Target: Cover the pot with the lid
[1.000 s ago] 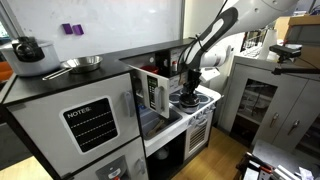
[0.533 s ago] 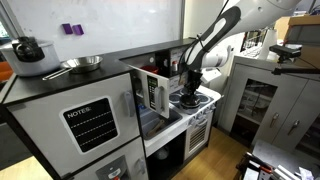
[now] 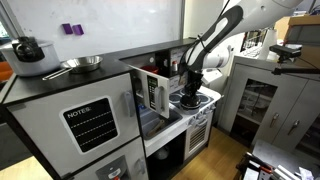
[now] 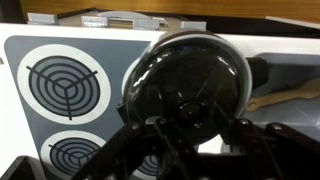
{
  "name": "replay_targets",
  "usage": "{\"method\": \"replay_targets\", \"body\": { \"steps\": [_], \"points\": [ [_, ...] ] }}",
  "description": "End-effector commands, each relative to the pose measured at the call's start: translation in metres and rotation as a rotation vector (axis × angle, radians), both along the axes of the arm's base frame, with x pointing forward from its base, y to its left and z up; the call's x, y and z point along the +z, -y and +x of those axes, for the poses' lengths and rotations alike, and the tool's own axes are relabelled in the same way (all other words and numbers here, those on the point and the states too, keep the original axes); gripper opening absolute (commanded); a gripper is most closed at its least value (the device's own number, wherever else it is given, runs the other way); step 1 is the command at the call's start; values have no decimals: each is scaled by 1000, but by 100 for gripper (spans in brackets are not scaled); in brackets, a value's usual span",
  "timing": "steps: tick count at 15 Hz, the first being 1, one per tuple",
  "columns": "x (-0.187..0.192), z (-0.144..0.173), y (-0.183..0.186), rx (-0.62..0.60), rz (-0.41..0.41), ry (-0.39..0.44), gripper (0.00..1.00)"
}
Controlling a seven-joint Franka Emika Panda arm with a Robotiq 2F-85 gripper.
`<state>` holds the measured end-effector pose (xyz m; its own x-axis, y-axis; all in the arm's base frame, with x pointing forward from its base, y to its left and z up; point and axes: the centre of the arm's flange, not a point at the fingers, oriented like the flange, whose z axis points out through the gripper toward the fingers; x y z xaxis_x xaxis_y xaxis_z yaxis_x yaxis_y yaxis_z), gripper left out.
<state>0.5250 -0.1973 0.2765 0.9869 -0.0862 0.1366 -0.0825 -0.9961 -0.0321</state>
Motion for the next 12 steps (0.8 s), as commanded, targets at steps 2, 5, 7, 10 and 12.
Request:
{"method": "replay_targets", "body": {
  "steps": [2,5,7,10,12],
  "points": [
    [2,-7,-6,-3,-8,0,85],
    [2,-7,-6,-4,-8,-2,100],
    [3,-7,-6,-7,-10,-2,100],
    [8,-8,-2,-15,-19,-5,100],
    [15,-9,2,-30,-30,-15,100]
  ]
}}
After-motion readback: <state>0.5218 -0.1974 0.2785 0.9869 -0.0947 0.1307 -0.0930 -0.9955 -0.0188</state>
